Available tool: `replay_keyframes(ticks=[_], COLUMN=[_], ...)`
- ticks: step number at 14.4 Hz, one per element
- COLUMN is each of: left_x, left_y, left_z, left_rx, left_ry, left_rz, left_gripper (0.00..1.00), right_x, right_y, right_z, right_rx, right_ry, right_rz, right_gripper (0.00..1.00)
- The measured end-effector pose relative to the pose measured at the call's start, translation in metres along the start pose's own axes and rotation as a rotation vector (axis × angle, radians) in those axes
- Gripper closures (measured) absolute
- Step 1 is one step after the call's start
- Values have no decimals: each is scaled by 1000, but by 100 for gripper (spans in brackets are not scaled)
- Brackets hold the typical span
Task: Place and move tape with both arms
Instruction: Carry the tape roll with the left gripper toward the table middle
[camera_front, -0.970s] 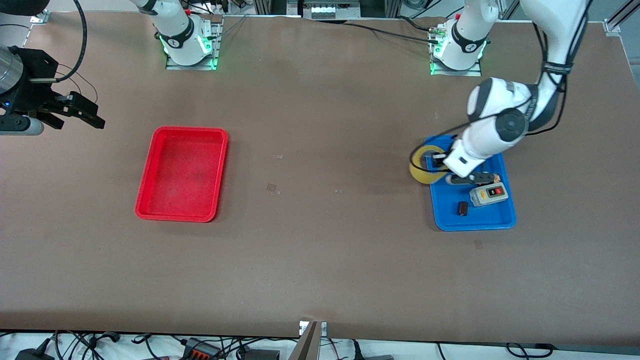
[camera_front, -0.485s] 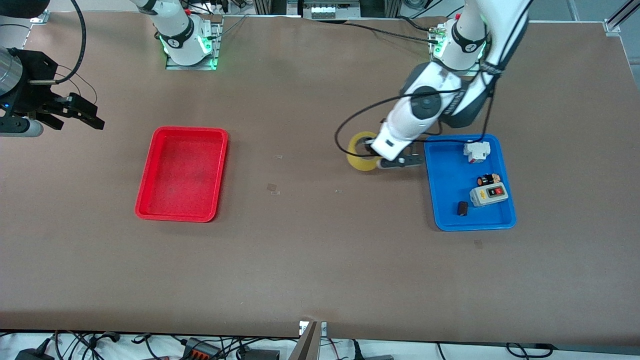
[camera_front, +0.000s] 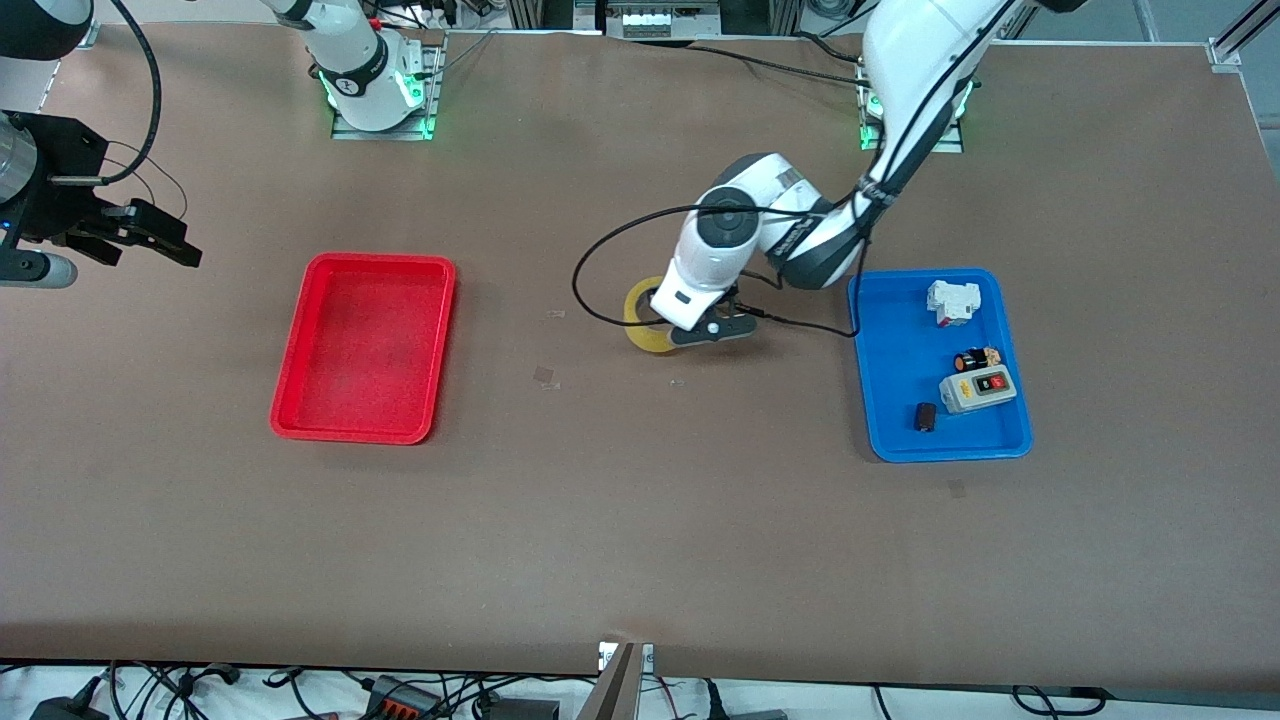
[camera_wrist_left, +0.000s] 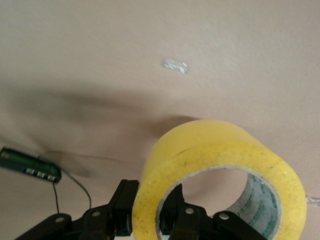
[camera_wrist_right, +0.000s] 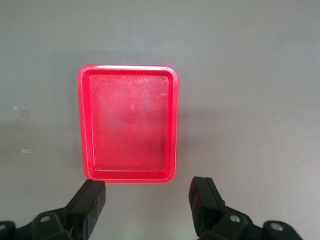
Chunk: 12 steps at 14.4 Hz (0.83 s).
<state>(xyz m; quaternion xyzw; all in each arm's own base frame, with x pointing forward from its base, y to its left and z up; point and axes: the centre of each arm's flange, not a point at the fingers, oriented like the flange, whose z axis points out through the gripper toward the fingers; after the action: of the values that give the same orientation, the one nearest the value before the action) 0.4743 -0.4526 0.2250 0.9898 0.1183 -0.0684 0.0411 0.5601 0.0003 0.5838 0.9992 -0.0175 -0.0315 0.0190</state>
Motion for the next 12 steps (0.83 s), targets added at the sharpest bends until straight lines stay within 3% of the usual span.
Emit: replay_keyframes(ticks=[9, 11, 12], left_x=[-26, -25, -23], left_y=[63, 70, 72], left_z=[32, 36, 38], left_rx=[12, 11, 9], left_ry=[25, 24, 24], left_rz=[0, -1, -3], left_gripper=[75, 74, 67], right_x=[3, 3, 3], right_y=[0, -1, -3], right_z=[4, 3, 3], right_rx=[0, 0, 0], right_ry=[-2, 1, 3], right_rz=[0, -2, -5], right_gripper=[2, 2, 2])
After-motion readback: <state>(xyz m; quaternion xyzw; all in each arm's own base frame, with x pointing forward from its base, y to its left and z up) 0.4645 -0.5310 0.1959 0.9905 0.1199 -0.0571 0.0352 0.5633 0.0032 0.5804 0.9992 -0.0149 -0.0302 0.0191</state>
